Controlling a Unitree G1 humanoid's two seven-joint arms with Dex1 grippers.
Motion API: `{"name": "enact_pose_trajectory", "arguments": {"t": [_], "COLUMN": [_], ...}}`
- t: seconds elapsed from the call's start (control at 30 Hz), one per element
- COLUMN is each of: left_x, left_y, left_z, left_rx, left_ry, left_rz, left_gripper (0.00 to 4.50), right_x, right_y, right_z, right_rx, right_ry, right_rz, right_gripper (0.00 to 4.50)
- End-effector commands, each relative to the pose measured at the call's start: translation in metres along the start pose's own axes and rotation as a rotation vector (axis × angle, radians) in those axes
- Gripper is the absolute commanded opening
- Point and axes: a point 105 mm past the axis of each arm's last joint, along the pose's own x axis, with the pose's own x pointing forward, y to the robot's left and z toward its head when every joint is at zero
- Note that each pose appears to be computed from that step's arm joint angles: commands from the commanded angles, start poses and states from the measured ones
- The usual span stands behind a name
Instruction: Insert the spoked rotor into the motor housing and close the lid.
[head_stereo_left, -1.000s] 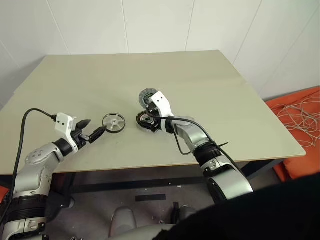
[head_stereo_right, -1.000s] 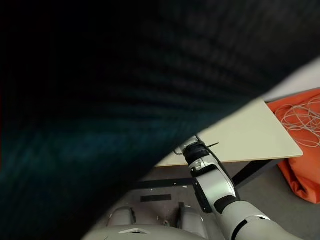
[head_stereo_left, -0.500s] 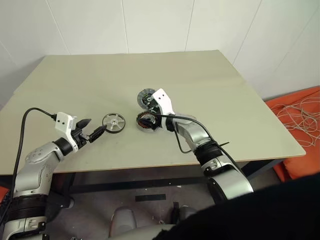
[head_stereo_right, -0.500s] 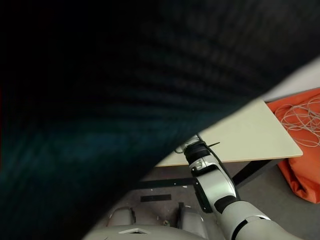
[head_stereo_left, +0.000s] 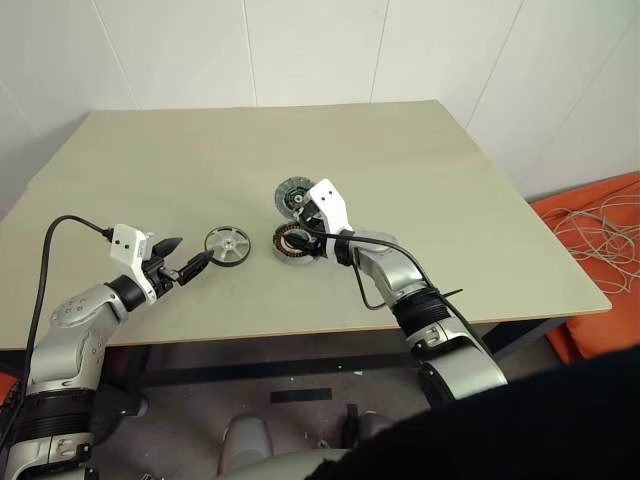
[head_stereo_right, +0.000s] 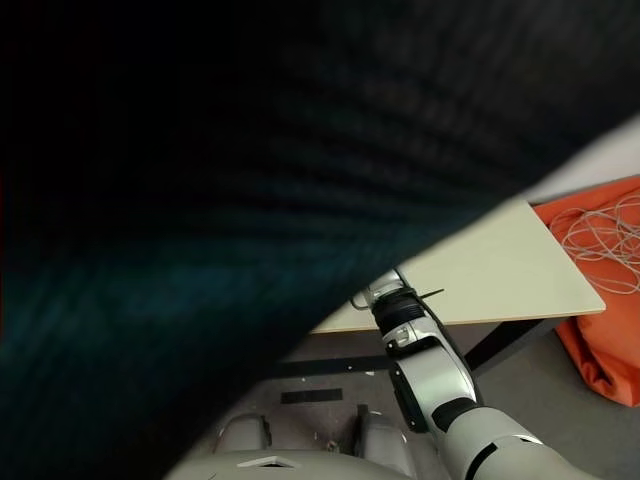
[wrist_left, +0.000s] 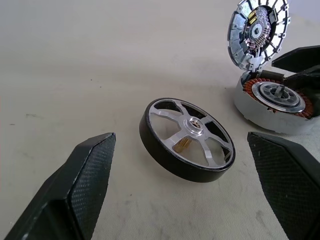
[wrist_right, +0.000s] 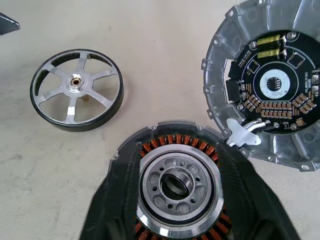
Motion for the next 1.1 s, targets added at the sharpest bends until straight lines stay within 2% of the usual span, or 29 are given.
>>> {"name": "enact_pose_trajectory", "arguments": {"t": [0.03, 0.13, 0.17, 0.67, 1.1], "left_x": [-0.001, -0.001, -0.001, -0.002, -0.003], "left_y": [0.001, 0.001, 0.001, 0.002, 0.002], "left_z": [0.018, 0.018, 0.018, 0.018, 0.018], "left_rx": [0.046, 0.047, 0.047, 0.049, 0.051], "left_ry": [-0.045, -0.044, -0.044, -0.043, -0.040], "left_rz": [0.003, 0.003, 0.004, 0.009, 0.010], "left_gripper": [4.50, 4.50, 4.50, 4.50, 4.50], "right_x": [-0.002, -0.002, -0.002, -0.002, 0.008], "right_y": [0.001, 0.001, 0.001, 0.003, 0.004], "right_z": [0.019, 0.018, 0.017, 0.000, -0.004], "right_rx": [-0.001, -0.004, -0.006, -0.037, -0.039], "right_ry": [-0.071, -0.068, -0.065, 0.005, 0.021], "right_rz": [0.010, 0.008, 0.007, 0.013, 0.014], "right_gripper": [1.25, 0.26, 0.06, 0.06, 0.06]}}
